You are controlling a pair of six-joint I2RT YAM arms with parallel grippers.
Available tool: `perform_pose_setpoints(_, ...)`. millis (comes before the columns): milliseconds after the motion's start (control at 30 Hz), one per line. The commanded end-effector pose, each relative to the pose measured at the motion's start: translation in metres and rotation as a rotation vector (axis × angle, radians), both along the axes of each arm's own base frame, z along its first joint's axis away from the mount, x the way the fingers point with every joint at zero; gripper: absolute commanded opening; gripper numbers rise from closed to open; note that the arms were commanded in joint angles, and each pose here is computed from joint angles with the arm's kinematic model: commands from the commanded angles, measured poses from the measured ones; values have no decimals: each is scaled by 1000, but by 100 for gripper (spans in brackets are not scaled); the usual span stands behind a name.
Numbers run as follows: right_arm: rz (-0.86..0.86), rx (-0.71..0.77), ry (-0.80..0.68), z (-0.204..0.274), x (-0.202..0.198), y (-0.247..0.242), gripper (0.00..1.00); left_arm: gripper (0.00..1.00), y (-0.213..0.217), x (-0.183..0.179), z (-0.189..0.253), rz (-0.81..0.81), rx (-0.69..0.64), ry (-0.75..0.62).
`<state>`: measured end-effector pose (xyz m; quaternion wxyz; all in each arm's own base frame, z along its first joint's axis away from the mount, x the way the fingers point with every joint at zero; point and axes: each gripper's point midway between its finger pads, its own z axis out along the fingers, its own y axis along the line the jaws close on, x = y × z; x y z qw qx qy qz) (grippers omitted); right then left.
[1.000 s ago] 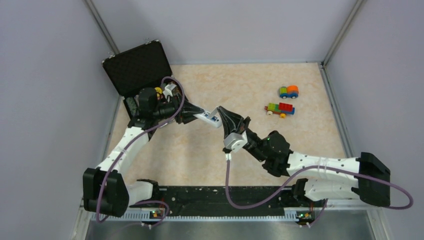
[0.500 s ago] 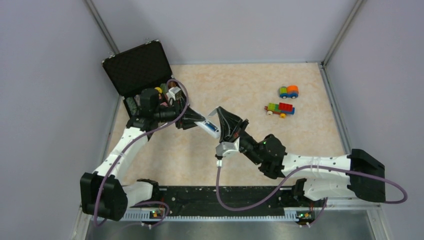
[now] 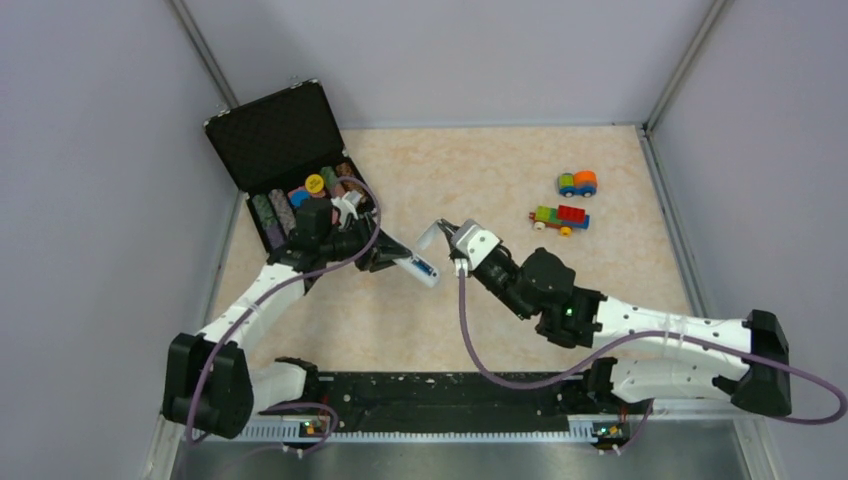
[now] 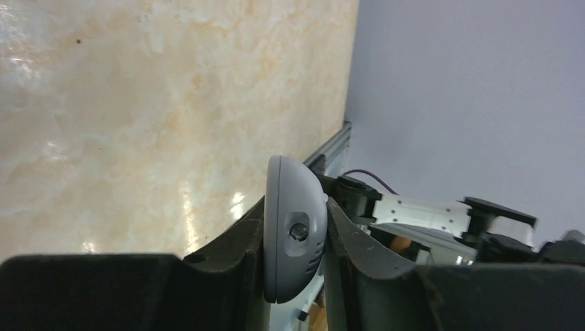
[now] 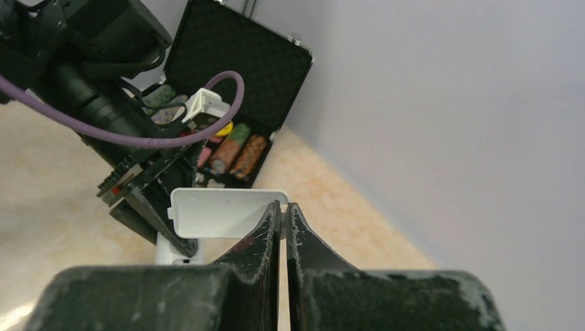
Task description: Load the batteries into the remote control
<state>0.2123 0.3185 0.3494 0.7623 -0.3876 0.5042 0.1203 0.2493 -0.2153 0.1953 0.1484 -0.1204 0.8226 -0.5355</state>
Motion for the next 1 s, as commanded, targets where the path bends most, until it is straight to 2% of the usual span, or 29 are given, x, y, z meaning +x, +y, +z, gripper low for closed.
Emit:
perform_pose_setpoints(0, -80, 102, 408, -35, -2, -15, 0, 0, -12, 19, 1, 61, 28, -223)
perform_pose_setpoints(133, 37, 121, 743, -66, -19, -7, 0, 0, -14, 20, 1, 148, -14, -276)
perform_pose_setpoints(233, 119, 148, 1016, -82, -26, -9, 0, 0, -4, 21, 4, 212, 13, -361)
perform_pose_setpoints(333, 127, 157, 1183, -90, -31, -15, 0, 0, 8, 20, -2, 241, 80, -429)
perform_pose_setpoints(400, 119, 145, 1276, -95, -36, -16, 0, 0, 10, 18, -14, 231, 122, -419)
perform_pose_setpoints(533, 61, 162, 1439, -109, -39, -17, 0, 0, 3, 13, -38, 201, 98, -332)
perform_pose_setpoints(667, -20, 205, 1555, -130, -38, -20, 0, 0, -2, 10, -56, 270, 16, -273)
perform_pose_setpoints(833, -134, 226, 1650, -165, -37, -28, 0, 0, 3, 16, -72, 380, 50, -259)
perform_pose_setpoints(967, -168, 228, 1680, -181, -37, -29, 0, 8, 8, 15, -87, 412, 116, -248)
